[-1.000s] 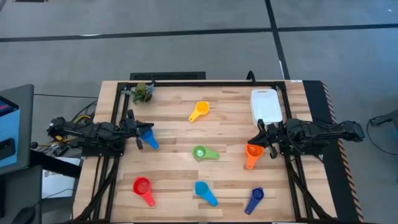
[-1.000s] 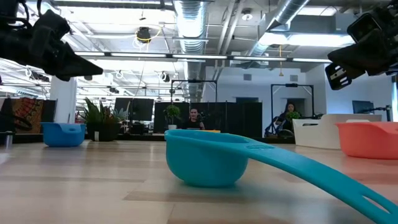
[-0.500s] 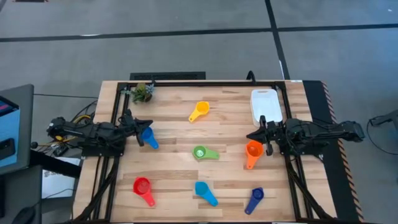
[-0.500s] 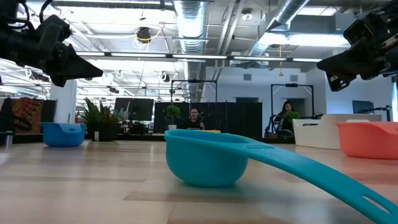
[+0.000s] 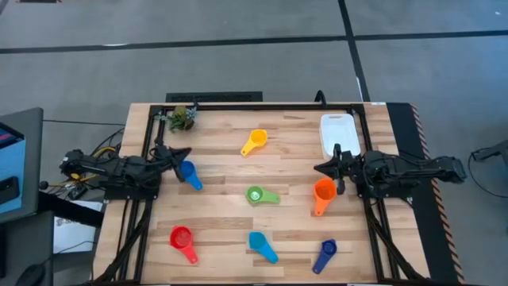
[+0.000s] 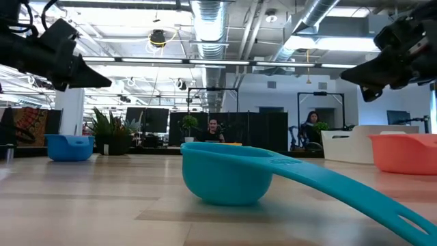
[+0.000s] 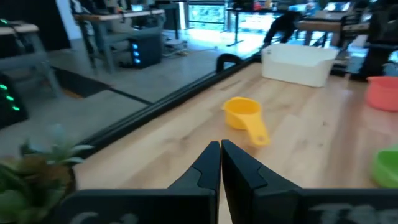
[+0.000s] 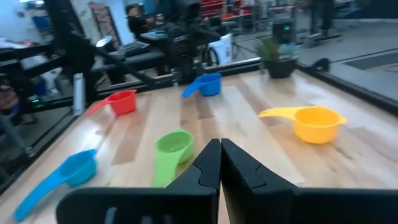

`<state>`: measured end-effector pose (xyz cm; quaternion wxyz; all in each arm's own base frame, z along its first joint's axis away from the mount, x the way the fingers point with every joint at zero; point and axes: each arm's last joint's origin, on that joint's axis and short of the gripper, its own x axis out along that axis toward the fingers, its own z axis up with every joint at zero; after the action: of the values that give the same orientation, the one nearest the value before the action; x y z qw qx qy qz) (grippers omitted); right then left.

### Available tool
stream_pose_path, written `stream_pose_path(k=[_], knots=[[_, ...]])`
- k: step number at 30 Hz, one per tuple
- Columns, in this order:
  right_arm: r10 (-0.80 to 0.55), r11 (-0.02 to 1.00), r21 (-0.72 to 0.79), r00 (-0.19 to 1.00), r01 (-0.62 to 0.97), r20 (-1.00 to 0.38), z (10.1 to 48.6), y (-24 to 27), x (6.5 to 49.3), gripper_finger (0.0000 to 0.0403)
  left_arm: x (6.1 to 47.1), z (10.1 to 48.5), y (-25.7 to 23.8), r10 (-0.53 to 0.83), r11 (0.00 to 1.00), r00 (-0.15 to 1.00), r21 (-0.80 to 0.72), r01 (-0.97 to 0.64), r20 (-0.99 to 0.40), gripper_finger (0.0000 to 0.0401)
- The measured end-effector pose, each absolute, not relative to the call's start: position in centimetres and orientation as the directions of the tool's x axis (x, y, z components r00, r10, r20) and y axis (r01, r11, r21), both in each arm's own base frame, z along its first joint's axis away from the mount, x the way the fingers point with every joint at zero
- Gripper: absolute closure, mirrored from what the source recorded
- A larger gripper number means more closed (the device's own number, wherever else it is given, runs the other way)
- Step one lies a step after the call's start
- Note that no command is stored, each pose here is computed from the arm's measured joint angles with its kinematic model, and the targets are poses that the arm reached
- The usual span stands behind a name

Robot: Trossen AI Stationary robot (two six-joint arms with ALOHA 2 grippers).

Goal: Nest measuring cups in basket
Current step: Move the orange measuring cup to the bottom left of the table

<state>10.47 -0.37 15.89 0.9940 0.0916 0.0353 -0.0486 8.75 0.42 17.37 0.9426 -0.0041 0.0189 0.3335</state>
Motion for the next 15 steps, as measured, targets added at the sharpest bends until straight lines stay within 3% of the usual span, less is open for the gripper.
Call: stream_pose_path(k=[8,15], knots=[[-0.233,0.905,0.350,0.970,0.244,-0.073,15.9,-1.2,10.4,0.0367,8.6,18.8,0.5,0.663,0.749,0.746,-0.092,-0.657,0.070,0.0399],[-0.375,0.719,0.608,0.924,0.337,-0.069,16.0,-2.0,10.3,0.0370,8.5,18.9,0.6,0.699,0.713,0.712,-0.144,-0.686,0.069,0.0398]])
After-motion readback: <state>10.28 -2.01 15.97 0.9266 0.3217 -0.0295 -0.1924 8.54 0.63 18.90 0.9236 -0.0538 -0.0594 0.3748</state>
